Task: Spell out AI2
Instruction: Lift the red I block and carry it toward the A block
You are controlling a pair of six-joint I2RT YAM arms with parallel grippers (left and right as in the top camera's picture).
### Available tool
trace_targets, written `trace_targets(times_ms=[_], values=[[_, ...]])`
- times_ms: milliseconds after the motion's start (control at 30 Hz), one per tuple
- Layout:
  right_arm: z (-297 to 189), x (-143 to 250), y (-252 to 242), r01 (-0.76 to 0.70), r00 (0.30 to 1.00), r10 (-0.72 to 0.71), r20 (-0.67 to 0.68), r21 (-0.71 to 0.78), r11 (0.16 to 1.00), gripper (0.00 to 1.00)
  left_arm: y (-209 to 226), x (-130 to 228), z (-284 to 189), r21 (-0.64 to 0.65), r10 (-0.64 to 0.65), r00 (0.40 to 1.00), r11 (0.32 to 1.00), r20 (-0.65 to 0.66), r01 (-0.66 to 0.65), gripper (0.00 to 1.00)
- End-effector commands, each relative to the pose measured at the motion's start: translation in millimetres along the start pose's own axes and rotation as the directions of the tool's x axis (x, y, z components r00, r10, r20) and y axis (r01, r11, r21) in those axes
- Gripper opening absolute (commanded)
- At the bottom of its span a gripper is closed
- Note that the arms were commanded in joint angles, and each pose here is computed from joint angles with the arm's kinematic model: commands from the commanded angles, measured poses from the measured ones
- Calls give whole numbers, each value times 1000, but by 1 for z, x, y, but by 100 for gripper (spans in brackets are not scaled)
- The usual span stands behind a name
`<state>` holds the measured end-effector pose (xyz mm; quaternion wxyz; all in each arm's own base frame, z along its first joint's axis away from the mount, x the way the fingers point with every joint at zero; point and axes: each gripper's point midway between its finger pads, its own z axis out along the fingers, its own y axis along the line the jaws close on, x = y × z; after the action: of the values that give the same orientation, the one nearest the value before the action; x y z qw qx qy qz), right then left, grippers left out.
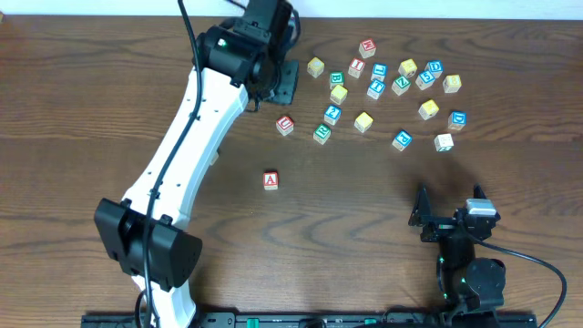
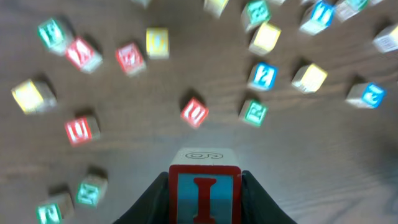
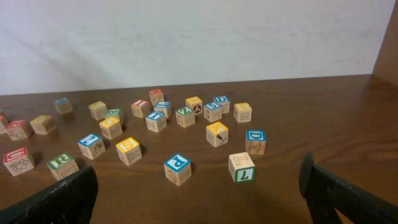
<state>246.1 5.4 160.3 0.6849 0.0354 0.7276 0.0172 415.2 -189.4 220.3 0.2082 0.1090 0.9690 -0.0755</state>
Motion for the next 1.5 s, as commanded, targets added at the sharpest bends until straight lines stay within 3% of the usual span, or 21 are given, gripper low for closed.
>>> trace_targets(times_ms=[0, 233, 367, 600, 867, 1200, 1467], values=[[0, 0, -3, 1, 1000, -1, 0, 11, 1000, 99, 6, 26, 18, -39, -72, 994, 997, -85, 69, 8], [0, 0, -3, 1, 1000, -1, 0, 11, 1000, 99, -2, 75, 56, -96, -86, 975, 993, -203, 68, 8], [0, 0, -3, 1, 1000, -1, 0, 11, 1000, 99, -8, 96, 73, -199, -106, 975, 978, -194, 66, 8], [0, 0, -3, 1, 1000, -1, 0, 11, 1000, 99, -48, 126, 88, -250, -43, 989, 968, -145, 6, 8], [0, 0, -3, 1, 1000, -1, 0, 11, 1000, 99, -84, 141, 90, -254, 55, 994, 964, -91, -77, 8], [0, 0, -3, 1, 1000, -1, 0, 11, 1000, 99, -91, 137, 97, -232, 12, 999, 972, -44, -22, 8], [0, 0, -3, 1, 1000, -1, 0, 11, 1000, 99, -81, 155, 118, -247, -33, 999, 969, -35, 24, 8]])
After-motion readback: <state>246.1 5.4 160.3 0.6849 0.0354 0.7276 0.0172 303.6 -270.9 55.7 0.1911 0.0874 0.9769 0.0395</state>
